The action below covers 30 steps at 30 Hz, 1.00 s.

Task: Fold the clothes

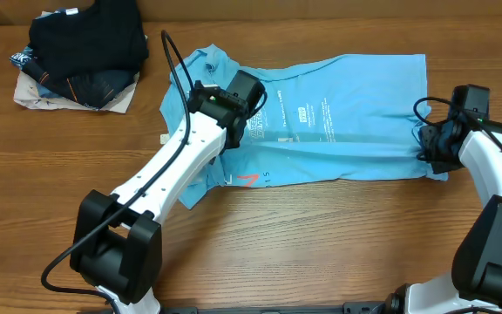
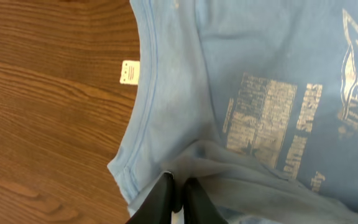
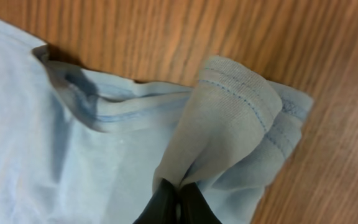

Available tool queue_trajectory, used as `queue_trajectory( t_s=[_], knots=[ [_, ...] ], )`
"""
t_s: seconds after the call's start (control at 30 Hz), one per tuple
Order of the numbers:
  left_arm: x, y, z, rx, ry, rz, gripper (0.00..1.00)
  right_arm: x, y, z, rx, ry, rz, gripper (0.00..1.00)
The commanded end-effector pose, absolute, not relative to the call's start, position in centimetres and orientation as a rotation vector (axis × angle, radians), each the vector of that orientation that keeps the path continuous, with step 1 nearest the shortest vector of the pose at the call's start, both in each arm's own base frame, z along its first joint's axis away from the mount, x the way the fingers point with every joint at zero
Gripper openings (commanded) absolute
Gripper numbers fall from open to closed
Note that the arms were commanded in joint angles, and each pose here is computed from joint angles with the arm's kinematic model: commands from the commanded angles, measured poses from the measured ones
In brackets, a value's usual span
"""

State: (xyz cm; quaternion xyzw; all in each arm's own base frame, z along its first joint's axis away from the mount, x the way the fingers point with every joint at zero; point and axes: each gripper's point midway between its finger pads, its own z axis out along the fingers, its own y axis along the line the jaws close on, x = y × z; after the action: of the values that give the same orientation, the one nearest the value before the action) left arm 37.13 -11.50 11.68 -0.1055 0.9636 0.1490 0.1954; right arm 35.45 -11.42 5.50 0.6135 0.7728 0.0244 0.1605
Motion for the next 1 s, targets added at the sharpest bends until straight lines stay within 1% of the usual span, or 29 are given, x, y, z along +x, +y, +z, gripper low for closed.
queue_trajectory(
  t_s=[0.0,0.13,0.17,0.2,0.23,0.27,0.3,0.33,0.37,0.4,0.43,0.47,0.5,0.53,0.6,0.7,0.77,0.83,0.9,0.97],
  knots=[
    [37.6,-10.9,11.9,-0.354,2.669,0.410,0.11,35.9,-11.1,5.4,1.699,2.216,0.039,0.04],
    [38.1,-11.4,11.9,-0.359,2.658,0.371,0.12,37.0,-10.0,5.4,1.648,2.223,0.056,0.05],
    [38.2,-11.5,11.9,-0.360,2.654,0.367,0.13,37.2,-9.9,5.3,1.640,2.225,0.060,0.06],
    [38.3,-11.5,12.0,-0.362,2.650,0.362,0.13,37.5,-9.7,5.1,1.631,2.226,0.060,0.10],
    [38.4,-11.5,12.0,-0.362,2.648,0.360,0.16,37.6,-9.6,5.0,1.625,2.229,0.060,0.21],
    [38.4,-11.5,12.0,-0.360,2.648,0.359,0.20,37.7,-9.6,4.7,1.626,2.232,0.054,0.40],
    [38.4,-11.5,12.0,-0.357,2.648,0.361,0.30,37.7,-9.6,4.5,1.628,2.235,0.052,0.57],
    [38.3,-11.5,12.0,-0.355,2.650,0.362,0.42,37.6,-9.6,4.3,1.631,2.240,0.048,0.76],
    [38.3,-11.5,12.0,-0.342,2.653,0.365,0.53,37.6,-9.6,4.1,1.623,2.249,0.045,0.90],
    [38.3,-11.5,12.0,-0.318,2.658,0.372,0.63,37.6,-9.7,4.1,1.614,2.257,0.040,0.96],
    [38.3,-11.5,12.0,-0.297,2.663,0.378,0.73,37.6,-9.8,4.1,1.595,2.269,0.035,1.00],
    [38.2,-11.5,12.1,-0.285,2.667,0.383,0.77,37.6,-10.0,4.3,1.575,2.280,0.031,1.00],
    [38.1,-11.4,12.2,-0.281,2.671,0.392,0.77,37.7,-10.2,4.6,1.554,2.294,0.024,1.00],
    [37.8,-11.4,12.5,-0.276,2.682,0.399,0.81,37.7,-10.7,5.6,1.527,2.316,0.013,1.00],
    [37.4,-11.5,13.2,-0.278,2.704,0.390,0.82,37.6,-11.2,6.9,1.519,2.322,0.005,1.00],
    [35.8,-12.3,13.7,-0.273,2.797,0.321,0.88,37.2,-11.2,9.2,1.534,2.334,0.012,1.00],
    [34.1,-13.2,13.2,-0.259,2.895,0.248,0.88,37.0,-10.4,10.6,1.510,2.373,0.058,1.00],
    [32.5,-13.9,12.4,-0.217,2.989,0.194,0.86,37.2,-9.3,11.4,1.421,2.435,0.135,1.00],
    [31.2,-14.3,11.7,-0.174,3.052,0.174,0.83,37.2,-8.1,11.7,1.358,2.486,0.206,1.00],
    [29.6,-14.9,10.2,-0.133,3.104,0.174,0.83,36.7,-7.5,11.5,1.359,2.514,0.214,1.00]
  ],
)
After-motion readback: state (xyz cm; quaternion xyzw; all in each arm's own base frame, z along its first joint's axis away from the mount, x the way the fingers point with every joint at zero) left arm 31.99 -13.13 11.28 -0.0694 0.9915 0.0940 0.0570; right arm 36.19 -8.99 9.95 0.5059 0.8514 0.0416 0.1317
